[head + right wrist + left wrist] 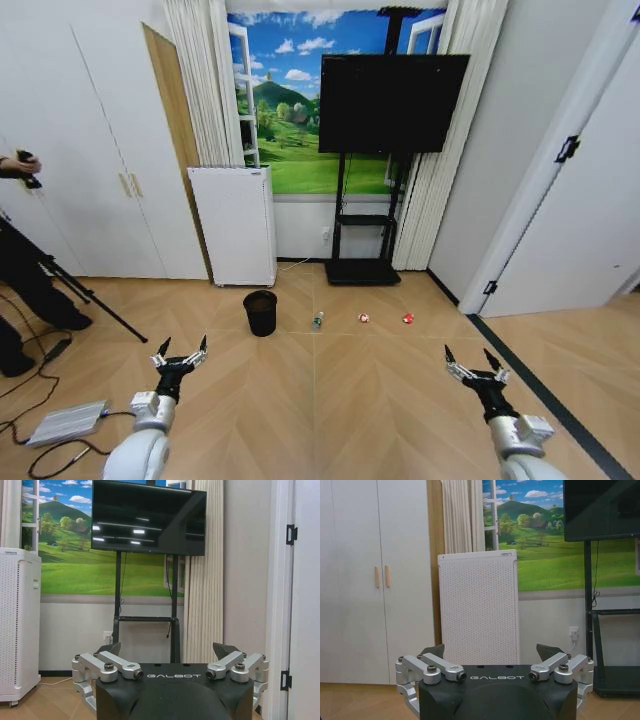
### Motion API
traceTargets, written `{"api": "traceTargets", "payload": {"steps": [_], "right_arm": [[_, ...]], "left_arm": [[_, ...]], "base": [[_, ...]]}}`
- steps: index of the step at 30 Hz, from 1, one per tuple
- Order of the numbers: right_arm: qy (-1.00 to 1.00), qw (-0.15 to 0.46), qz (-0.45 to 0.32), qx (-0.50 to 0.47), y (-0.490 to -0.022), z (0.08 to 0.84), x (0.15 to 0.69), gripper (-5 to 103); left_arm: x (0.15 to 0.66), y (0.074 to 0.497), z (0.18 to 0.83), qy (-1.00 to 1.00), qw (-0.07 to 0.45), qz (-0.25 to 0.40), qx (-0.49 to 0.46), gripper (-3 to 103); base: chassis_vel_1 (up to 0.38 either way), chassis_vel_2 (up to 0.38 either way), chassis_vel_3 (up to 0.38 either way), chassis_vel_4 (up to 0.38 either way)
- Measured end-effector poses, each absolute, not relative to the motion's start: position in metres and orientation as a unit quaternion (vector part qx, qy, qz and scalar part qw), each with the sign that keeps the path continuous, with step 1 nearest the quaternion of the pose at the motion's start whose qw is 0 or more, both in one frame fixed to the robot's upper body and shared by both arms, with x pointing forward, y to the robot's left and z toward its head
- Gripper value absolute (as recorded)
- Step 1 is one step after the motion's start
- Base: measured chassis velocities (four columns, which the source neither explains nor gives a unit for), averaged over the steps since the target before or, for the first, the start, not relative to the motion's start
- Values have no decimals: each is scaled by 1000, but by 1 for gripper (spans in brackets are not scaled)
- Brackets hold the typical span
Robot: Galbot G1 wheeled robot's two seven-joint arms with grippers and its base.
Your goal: Pick up the trash bin and place the garbage on the floor into it.
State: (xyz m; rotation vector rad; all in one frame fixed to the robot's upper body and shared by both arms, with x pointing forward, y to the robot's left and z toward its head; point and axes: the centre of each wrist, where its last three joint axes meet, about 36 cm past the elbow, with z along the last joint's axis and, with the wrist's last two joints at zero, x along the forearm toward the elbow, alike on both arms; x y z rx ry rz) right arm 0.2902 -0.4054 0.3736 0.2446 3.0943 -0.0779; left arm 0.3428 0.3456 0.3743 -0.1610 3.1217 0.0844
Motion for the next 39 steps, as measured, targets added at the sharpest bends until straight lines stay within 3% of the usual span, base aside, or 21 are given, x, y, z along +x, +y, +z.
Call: {"api": "traceTargets", "payload": {"steps": [23, 39], "right_arm": [[997, 15, -26, 73, -407, 371, 288, 100], [997, 16, -25, 74, -406, 371, 287, 100]], "left_arm": [[339, 344, 369, 998, 6, 29, -49, 100], [337, 345, 369, 998, 9, 28, -50, 100]], "base": [[0, 0, 0, 0], [-185, 184, 180, -176]]}}
